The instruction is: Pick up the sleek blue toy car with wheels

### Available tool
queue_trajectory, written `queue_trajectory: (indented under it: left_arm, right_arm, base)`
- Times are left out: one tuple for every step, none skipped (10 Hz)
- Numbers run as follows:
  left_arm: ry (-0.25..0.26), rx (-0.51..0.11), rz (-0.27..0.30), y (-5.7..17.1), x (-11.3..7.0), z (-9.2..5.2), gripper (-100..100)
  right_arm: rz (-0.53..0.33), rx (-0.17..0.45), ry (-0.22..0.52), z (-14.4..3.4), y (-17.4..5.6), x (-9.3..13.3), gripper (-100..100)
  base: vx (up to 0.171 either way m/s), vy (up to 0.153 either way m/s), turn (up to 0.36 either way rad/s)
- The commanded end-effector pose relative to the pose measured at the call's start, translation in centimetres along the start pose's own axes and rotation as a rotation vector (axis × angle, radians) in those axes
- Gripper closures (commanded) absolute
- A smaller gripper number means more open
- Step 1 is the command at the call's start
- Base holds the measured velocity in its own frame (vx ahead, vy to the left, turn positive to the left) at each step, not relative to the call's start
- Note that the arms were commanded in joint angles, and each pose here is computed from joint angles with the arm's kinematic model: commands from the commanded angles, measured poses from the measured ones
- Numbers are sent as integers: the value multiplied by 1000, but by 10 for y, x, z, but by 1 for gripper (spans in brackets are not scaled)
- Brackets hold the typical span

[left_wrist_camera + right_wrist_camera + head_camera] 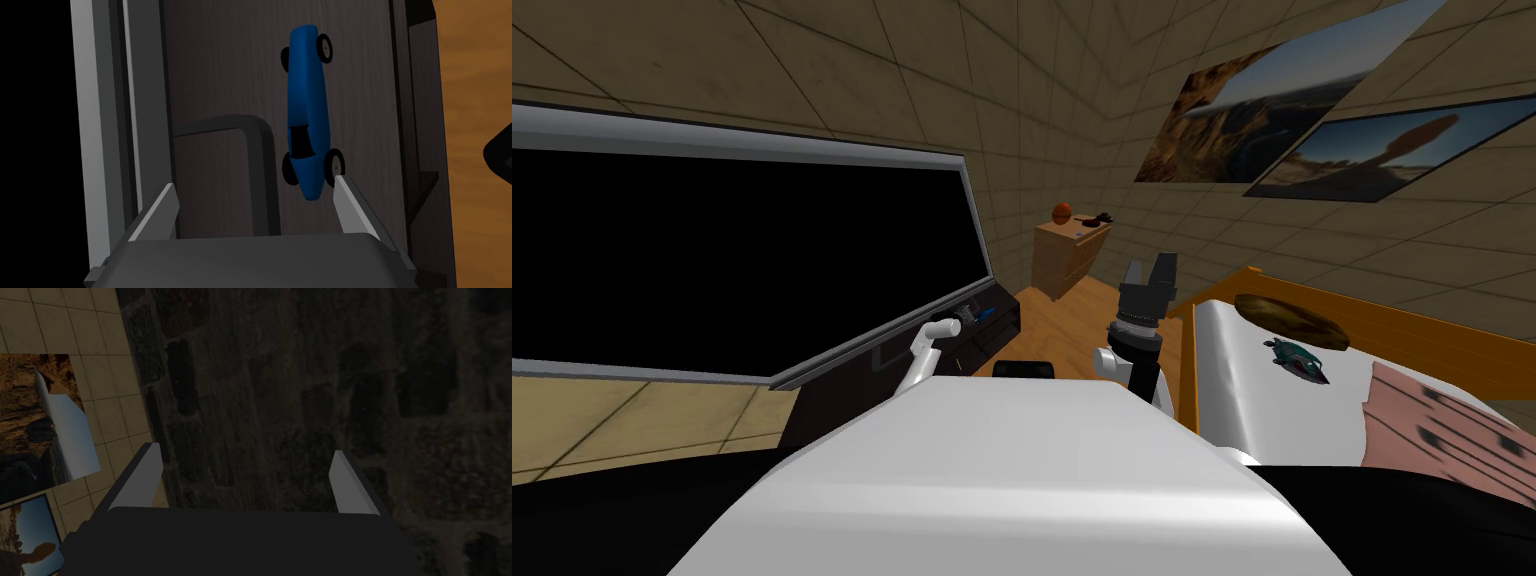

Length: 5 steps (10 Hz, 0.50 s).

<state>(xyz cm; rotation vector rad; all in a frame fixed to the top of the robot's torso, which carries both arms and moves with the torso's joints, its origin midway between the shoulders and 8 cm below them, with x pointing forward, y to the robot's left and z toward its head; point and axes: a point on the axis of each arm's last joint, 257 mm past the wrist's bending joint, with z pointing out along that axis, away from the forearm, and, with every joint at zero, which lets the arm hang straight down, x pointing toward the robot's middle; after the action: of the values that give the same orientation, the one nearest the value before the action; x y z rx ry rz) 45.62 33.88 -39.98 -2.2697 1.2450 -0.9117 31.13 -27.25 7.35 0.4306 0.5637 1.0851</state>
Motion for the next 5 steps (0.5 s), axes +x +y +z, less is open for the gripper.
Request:
queue_trajectory:
  left_arm:
    - [-36, -55, -19, 12, -10, 6, -100]
    - [-58, -88, -33, 19, -15, 9, -100]
    - [-69, -106, -35, 25, -19, 10, -100]
    - [-97, -147, -50, 35, -26, 13, -100]
    - [-98, -151, -50, 36, -26, 13, -100]
  right_arm:
    - [0, 0, 0, 0, 0, 0, 0]
    - [0, 0, 0, 0, 0, 0, 0]
    - [0, 0, 0, 0, 0, 0, 0]
    - [0, 0, 0, 0, 0, 0, 0]
    - [0, 0, 0, 0, 0, 0, 0]
  base:
    - [98, -36, -11]
    - [125, -25, -23]
    - [98, -17, -10]
    - [108, -11, -10]
    - [80, -17, -7]
